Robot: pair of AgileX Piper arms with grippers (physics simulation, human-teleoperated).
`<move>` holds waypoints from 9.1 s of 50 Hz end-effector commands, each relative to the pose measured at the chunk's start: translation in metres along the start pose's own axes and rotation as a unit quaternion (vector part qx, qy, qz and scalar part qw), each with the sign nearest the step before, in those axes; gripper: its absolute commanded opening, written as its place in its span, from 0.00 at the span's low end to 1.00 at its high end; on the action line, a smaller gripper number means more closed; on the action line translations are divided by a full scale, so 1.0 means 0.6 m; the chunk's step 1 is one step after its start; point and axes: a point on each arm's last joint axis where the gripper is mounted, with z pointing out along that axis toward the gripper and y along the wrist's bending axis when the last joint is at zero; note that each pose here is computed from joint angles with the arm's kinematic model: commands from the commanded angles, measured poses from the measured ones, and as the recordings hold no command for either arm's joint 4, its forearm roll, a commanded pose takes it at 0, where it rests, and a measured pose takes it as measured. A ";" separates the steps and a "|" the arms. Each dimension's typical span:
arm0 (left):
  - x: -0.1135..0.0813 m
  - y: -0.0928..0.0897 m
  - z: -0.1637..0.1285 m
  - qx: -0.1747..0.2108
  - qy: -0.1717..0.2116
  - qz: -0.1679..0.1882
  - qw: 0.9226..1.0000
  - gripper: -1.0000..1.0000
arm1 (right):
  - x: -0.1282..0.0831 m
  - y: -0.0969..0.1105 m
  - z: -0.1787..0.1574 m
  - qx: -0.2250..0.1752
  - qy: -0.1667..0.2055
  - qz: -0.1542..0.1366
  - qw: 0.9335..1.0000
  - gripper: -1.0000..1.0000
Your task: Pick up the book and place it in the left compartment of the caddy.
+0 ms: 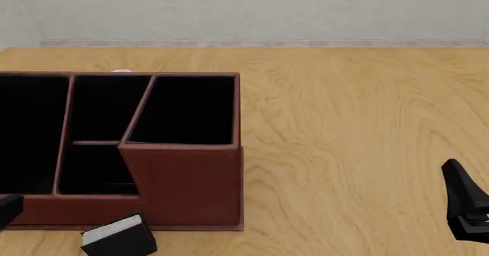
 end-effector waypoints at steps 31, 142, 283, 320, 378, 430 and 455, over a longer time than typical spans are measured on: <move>0.029 -0.018 0.061 0.093 0.075 0.033 0.992 1.00 | 0.000 0.000 0.000 0.000 0.000 0.000 1.000 1.00; 0.123 -0.062 0.199 0.126 0.172 0.023 0.977 1.00 | 0.000 0.000 0.000 0.000 0.000 0.000 1.000 1.00; -0.072 0.014 -0.091 0.041 0.003 -0.085 0.996 0.00 | 0.000 0.000 0.000 0.000 0.000 0.000 1.000 1.00; -0.076 0.010 -0.086 -0.058 0.013 -0.145 0.988 0.00 | 0.000 0.000 0.000 0.000 0.000 0.000 1.000 1.00; -0.092 0.018 -0.068 -0.135 0.040 -0.194 0.971 0.00 | 0.000 0.000 0.000 0.000 0.000 0.000 1.000 1.00; -0.115 0.064 0.048 -0.148 0.039 -0.185 0.971 0.00 | 0.000 0.000 0.000 0.000 0.000 0.000 1.000 1.00; -0.097 0.080 0.087 -0.167 0.052 -0.194 0.965 0.00 | 0.000 0.000 0.000 0.000 0.000 0.000 1.000 1.00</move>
